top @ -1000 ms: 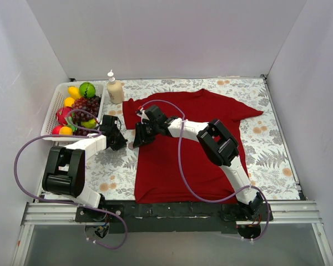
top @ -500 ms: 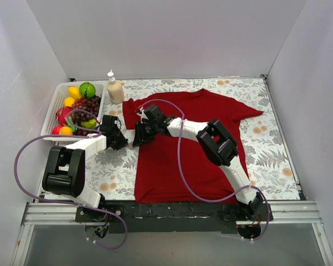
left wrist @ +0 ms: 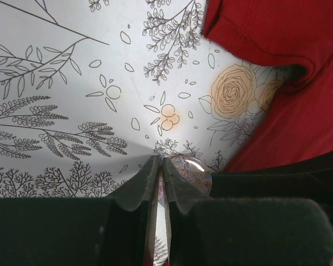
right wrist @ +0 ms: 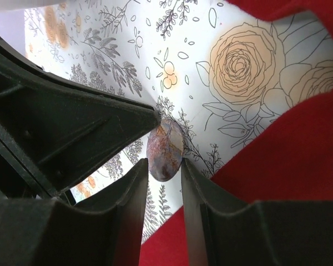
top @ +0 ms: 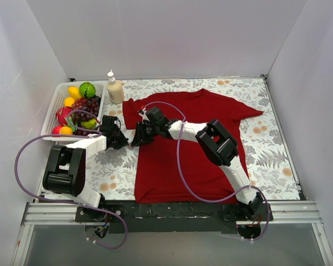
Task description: Pin the brooch onto the clothing
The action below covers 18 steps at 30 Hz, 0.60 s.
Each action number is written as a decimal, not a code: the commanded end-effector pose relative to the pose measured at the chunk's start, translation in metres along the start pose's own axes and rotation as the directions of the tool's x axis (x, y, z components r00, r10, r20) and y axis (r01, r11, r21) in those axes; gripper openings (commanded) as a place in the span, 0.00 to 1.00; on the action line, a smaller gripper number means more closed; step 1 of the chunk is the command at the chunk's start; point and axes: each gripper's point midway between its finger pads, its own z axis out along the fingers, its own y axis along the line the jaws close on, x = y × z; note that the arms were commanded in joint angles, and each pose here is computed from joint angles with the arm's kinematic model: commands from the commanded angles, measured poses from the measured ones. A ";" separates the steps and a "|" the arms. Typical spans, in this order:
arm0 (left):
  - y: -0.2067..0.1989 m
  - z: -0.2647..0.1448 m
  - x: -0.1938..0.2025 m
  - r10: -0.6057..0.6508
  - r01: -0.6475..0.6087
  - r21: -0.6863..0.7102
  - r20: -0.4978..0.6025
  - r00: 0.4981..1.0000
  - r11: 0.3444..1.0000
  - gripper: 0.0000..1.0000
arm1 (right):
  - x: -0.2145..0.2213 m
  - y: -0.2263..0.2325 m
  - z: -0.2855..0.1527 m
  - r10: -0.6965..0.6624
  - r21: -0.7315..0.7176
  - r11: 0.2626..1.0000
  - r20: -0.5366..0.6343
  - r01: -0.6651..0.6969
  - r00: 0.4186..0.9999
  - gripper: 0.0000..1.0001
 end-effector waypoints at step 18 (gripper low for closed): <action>-0.002 -0.022 -0.002 0.020 -0.020 0.010 0.002 1.000 1.000 0.19 | -0.005 -0.012 -0.014 0.056 -0.036 0.998 0.084 -0.053 0.995 0.01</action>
